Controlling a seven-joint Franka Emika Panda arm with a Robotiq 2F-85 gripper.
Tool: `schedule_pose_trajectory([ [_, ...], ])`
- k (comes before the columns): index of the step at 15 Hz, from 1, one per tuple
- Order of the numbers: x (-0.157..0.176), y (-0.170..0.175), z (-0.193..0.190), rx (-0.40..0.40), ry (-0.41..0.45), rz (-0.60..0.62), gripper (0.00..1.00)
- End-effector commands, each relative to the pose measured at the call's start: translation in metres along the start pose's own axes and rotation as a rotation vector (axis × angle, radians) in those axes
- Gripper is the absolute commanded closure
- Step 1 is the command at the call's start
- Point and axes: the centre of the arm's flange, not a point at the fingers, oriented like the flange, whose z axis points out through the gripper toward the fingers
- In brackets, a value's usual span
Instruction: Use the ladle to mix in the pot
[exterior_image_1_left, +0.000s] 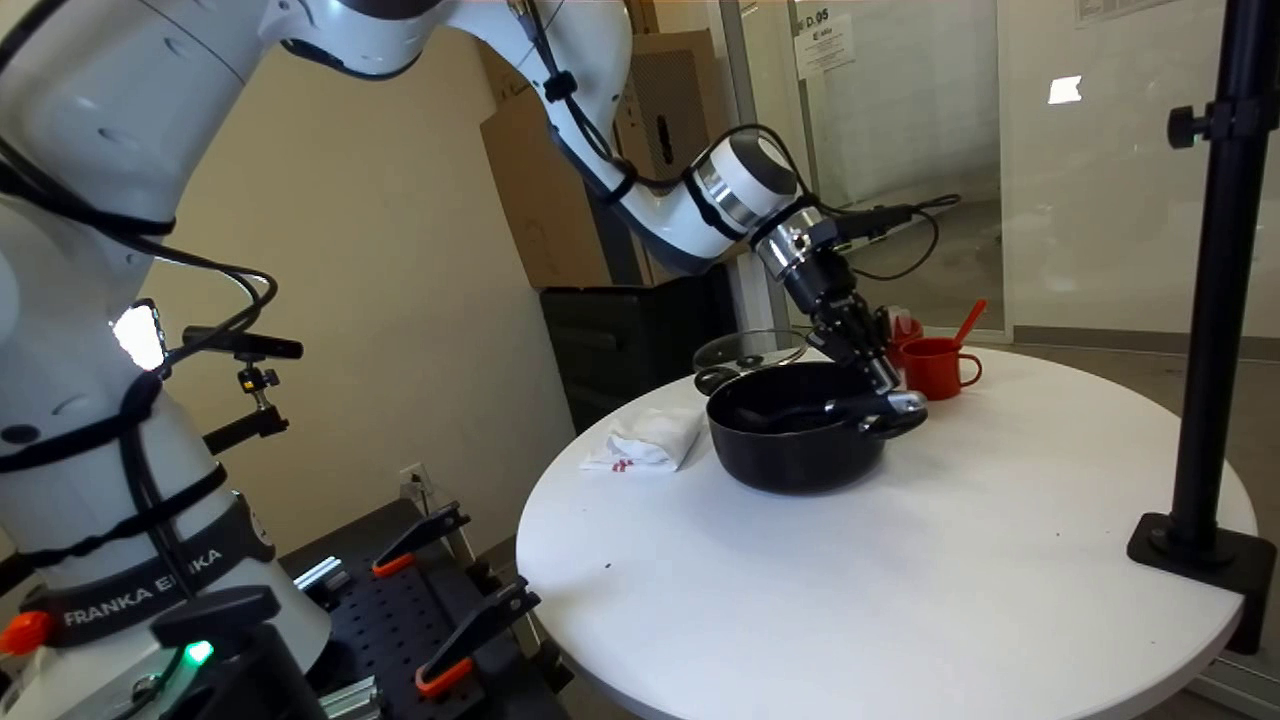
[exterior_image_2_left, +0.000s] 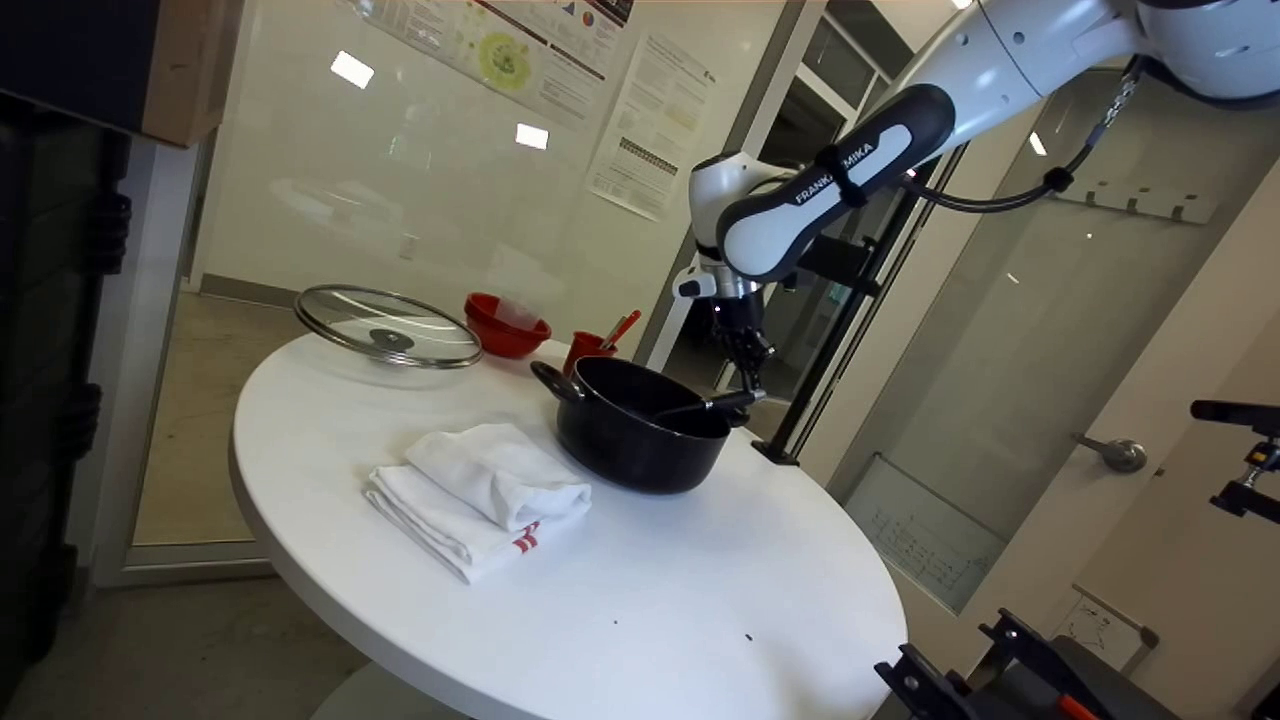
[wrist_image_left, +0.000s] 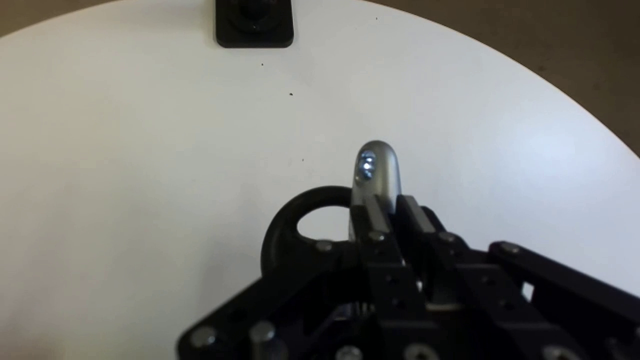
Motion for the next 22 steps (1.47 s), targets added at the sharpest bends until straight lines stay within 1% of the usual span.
schedule_pose_trajectory([
  [1,-0.001,-0.008,-0.007,0.012,0.020,-0.038,0.56],
  [4,0.003,-0.010,-0.007,0.013,0.024,-0.056,0.34],
  [6,0.005,-0.010,-0.007,0.015,0.025,-0.065,0.22],
  [7,0.006,-0.010,-0.006,0.016,0.025,-0.068,0.13],
  [9,0.007,-0.011,-0.005,0.019,0.027,-0.074,0.06],
  [10,0.008,-0.011,-0.004,0.021,0.028,-0.077,0.06],
  [12,0.008,-0.012,0.000,0.029,0.028,-0.083,0.10],
  [16,0.011,-0.014,0.011,0.057,0.025,-0.088,0.30],
  [17,0.011,-0.015,0.013,0.064,0.026,-0.089,0.30],
  [18,0.011,-0.016,0.014,0.069,0.026,-0.090,0.51],
  [20,0.011,-0.018,0.016,0.074,0.026,-0.090,0.55],
  [22,0.011,-0.019,0.016,0.072,0.027,-0.090,0.70],
])
